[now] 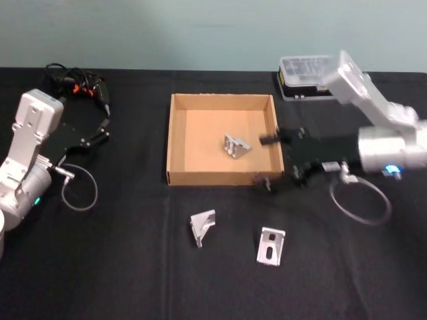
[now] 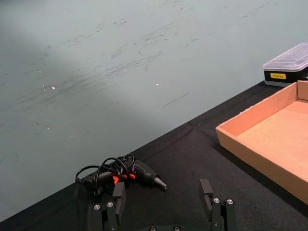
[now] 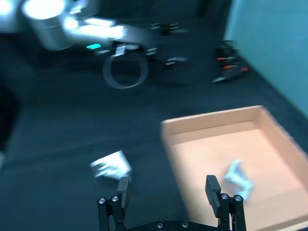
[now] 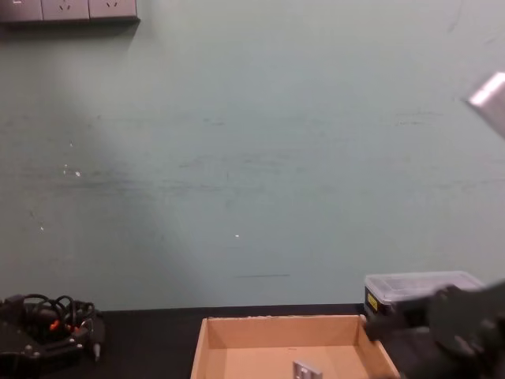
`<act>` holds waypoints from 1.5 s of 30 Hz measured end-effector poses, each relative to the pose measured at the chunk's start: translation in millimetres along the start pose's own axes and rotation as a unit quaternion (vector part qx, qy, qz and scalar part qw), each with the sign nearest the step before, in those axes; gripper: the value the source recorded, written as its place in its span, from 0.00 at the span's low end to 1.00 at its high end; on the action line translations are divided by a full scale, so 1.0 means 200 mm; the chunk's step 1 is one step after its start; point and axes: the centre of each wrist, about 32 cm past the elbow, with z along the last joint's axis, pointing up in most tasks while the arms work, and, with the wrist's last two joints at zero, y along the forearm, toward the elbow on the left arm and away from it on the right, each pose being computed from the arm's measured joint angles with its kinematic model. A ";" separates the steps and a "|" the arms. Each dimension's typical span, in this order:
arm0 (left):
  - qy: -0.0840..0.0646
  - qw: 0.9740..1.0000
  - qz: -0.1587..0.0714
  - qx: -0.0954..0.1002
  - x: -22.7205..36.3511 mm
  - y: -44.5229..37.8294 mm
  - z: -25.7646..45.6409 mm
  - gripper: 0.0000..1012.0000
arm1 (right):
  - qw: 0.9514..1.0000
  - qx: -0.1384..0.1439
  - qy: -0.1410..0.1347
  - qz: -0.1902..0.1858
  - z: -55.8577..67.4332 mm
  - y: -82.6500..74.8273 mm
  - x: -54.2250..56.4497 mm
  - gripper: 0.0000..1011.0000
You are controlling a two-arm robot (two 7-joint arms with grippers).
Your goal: Use one hand to pick up the angle iron from the table and place it into the box.
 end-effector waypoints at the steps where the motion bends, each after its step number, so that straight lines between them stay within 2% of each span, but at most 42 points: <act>1: 0.000 1.000 0.000 0.000 0.000 0.000 0.000 0.99 | 1.000 -0.001 -0.002 0.007 -0.01 -0.01 -0.01 0.99; 4: 0.000 1.000 0.000 0.000 0.000 0.000 0.000 0.99 | 0.999 -0.006 -0.011 0.044 -0.06 -0.07 -0.05 0.99; 9: 0.000 1.000 0.000 0.000 0.000 0.000 0.000 0.99 | 0.997 -0.016 -0.014 0.074 -0.10 -0.12 -0.08 0.99; 16: 0.000 1.000 0.000 0.000 0.000 0.000 0.000 0.99 | 0.994 -0.038 -0.012 0.098 -0.15 -0.13 -0.13 0.99; 21: 0.000 1.000 0.000 0.000 0.000 0.000 0.000 0.99 | 0.992 -0.064 -0.006 0.109 -0.16 -0.09 -0.15 0.99; 23: 0.000 1.000 0.000 0.000 0.000 0.000 0.000 0.99 | 0.991 -0.080 -0.004 0.110 -0.15 -0.05 -0.16 0.99; 32: 0.000 1.000 0.000 0.000 0.000 0.000 0.000 0.99 | 0.990 -0.109 -0.017 0.087 -0.10 0.06 -0.17 0.99; 45: 0.000 1.000 0.000 0.000 0.000 0.000 0.000 0.99 | 0.987 -0.142 -0.006 0.075 -0.07 0.12 -0.15 0.99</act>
